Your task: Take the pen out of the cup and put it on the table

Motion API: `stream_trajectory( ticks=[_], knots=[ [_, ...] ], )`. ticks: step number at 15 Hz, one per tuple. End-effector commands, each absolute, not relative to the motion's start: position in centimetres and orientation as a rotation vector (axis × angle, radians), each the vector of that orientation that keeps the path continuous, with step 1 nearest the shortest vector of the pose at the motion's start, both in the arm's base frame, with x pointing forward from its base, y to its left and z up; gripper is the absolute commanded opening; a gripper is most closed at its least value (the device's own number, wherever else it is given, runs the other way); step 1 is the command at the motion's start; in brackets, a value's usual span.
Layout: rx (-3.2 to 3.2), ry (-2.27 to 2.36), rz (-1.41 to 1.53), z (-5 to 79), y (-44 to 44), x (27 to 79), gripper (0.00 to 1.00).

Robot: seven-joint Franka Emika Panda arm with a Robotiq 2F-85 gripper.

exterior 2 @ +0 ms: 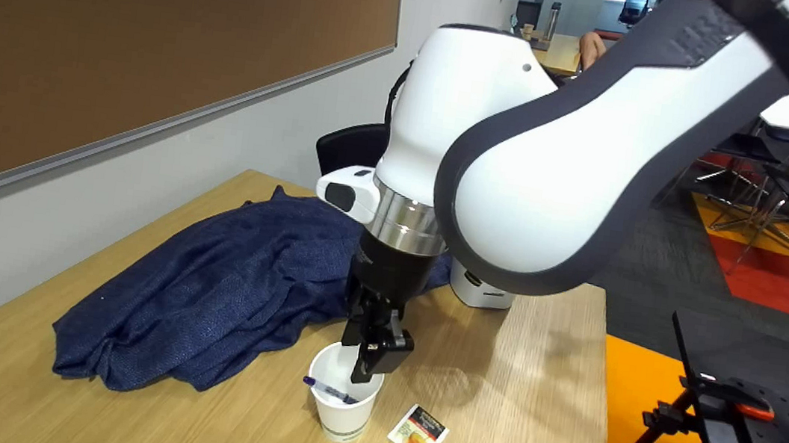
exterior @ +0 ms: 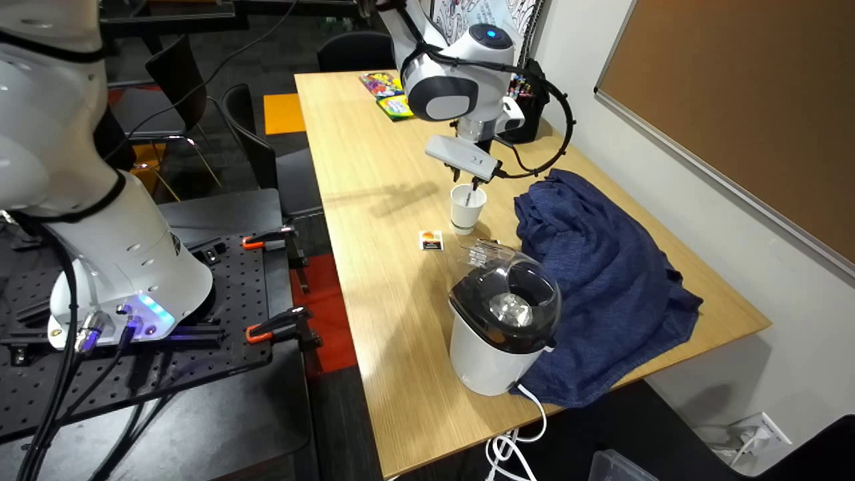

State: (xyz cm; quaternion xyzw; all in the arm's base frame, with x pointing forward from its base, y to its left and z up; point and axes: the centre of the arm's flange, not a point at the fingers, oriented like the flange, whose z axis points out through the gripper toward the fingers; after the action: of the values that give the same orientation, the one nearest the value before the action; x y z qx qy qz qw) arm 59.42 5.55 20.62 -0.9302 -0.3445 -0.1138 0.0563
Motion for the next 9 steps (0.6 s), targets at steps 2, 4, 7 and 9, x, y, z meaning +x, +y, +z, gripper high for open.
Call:
stream_trajectory(
  ticks=[2, 4, 7, 9],
  knots=[
    [-2.830, -1.023, -0.314, 20.2, 5.8, 60.5, 0.51],
    [-2.832, -1.023, -0.310, 19.8, 5.8, 60.8, 0.51],
    [-2.836, -1.025, -0.299, 19.2, 6.0, 61.1, 0.51],
    [-2.838, -1.022, -0.292, 18.8, 6.2, 61.3, 0.51]
  ],
)
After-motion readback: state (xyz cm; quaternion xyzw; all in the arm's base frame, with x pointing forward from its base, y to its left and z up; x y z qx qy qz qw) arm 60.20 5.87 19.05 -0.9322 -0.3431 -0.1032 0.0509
